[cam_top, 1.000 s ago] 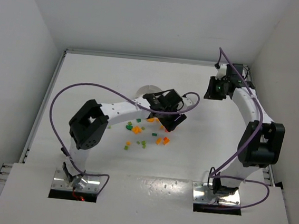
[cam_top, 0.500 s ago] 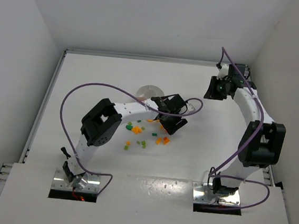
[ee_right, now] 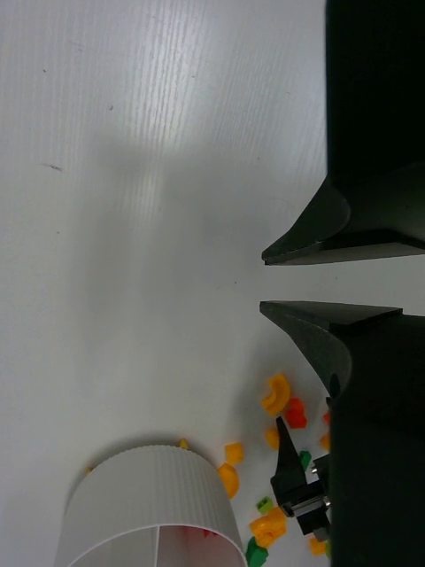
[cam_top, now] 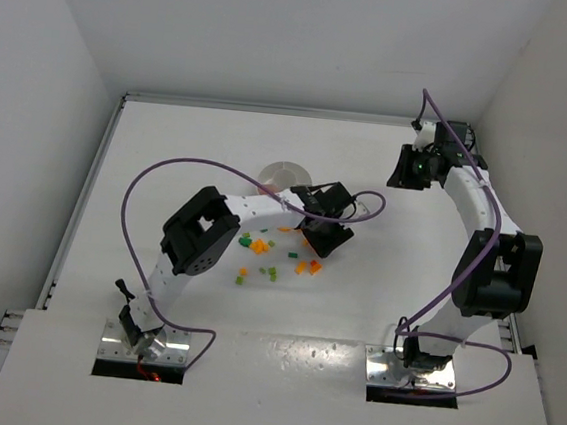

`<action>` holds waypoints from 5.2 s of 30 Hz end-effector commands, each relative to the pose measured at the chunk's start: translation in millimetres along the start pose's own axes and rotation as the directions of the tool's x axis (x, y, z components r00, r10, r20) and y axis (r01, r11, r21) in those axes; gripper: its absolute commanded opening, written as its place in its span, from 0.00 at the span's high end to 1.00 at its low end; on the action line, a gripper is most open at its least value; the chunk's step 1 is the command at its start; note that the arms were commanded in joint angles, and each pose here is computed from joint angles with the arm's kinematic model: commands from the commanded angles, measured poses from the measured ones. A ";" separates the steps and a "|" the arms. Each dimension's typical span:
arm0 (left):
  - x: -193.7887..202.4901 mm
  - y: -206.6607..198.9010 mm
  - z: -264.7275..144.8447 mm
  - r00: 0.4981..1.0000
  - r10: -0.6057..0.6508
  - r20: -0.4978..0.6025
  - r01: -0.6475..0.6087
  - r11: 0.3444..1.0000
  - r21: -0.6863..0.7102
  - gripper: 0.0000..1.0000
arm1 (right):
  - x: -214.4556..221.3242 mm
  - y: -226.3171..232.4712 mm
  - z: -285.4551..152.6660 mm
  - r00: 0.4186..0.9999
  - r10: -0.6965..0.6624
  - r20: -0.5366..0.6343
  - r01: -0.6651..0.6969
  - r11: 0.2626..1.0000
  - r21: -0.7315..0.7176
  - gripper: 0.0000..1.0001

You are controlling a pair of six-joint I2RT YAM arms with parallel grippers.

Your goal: Sort the legos into containers by color

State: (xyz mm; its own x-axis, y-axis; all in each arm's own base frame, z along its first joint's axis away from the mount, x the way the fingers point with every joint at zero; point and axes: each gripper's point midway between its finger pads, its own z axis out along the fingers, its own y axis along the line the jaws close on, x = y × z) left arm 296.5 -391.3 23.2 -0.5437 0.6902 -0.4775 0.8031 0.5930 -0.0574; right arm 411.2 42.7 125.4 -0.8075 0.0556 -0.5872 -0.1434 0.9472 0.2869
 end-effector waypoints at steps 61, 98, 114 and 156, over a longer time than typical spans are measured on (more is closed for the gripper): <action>17.1 108.4 -190.8 0.955 -0.173 0.242 0.187 0.982 -0.034 0.78 | 28.5 80.2 -2.0 0.957 -0.277 -0.089 0.235 0.916 -0.325 0.57; -3.4 166.5 -150.8 0.931 -0.277 0.239 0.291 0.957 -0.022 0.43 | 111.8 123.1 -3.8 0.691 -0.719 -0.074 0.664 0.673 -0.326 0.60; 32.6 253.3 -273.6 0.693 -0.509 0.511 0.614 0.787 -0.049 0.40 | 150.4 159.8 25.1 0.561 -0.813 -0.155 0.738 0.576 -0.351 0.72; 61.8 275.4 -286.2 0.653 -0.557 0.514 0.675 0.736 -0.060 0.39 | 187.0 137.6 82.3 0.785 -0.538 -0.306 0.527 0.840 -0.125 0.55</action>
State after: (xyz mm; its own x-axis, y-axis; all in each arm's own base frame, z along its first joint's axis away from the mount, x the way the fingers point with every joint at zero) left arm 413.7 -69.2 222.7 -0.6865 -0.0746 -0.7233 0.2108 0.9316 -0.2962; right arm 276.7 208.9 -9.0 -0.7280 -0.5922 -0.3454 -0.6435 0.7641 0.0463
